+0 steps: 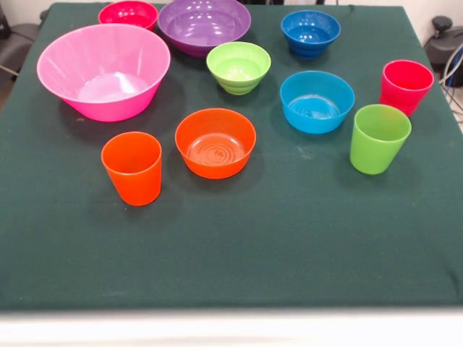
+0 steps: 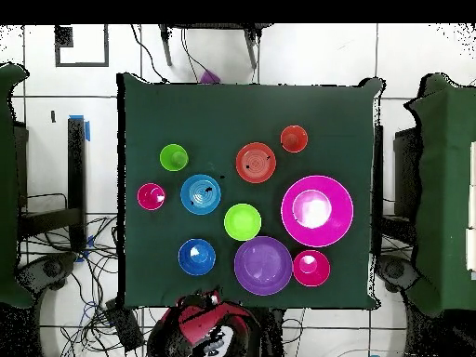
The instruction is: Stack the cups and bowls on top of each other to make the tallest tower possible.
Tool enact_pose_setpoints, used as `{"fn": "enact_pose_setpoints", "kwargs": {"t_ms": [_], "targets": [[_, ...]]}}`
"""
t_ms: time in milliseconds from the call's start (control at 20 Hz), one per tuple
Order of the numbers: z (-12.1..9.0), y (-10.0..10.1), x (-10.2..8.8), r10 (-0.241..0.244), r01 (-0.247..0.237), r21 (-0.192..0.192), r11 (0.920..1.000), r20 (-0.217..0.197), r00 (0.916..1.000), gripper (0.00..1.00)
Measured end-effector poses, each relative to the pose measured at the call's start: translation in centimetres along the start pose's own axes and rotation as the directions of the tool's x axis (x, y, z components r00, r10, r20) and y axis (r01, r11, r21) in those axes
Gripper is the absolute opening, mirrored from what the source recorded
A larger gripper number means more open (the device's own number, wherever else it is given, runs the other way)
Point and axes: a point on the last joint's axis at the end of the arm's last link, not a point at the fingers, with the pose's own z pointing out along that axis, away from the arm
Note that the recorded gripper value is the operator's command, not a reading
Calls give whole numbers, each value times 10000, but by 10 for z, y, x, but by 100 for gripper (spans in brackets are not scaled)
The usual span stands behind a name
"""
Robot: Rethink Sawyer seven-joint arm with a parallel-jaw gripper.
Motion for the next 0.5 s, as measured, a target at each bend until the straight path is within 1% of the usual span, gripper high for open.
{"fn": "enact_pose_setpoints", "kwargs": {"t_ms": [300, 500], "targets": [[17, -18, 25, 327, -323, 280, 9991, -156, 9993, 100], [25, -26, 39, 411, -401, 400, 9984, -242, 9989, 100]]}}
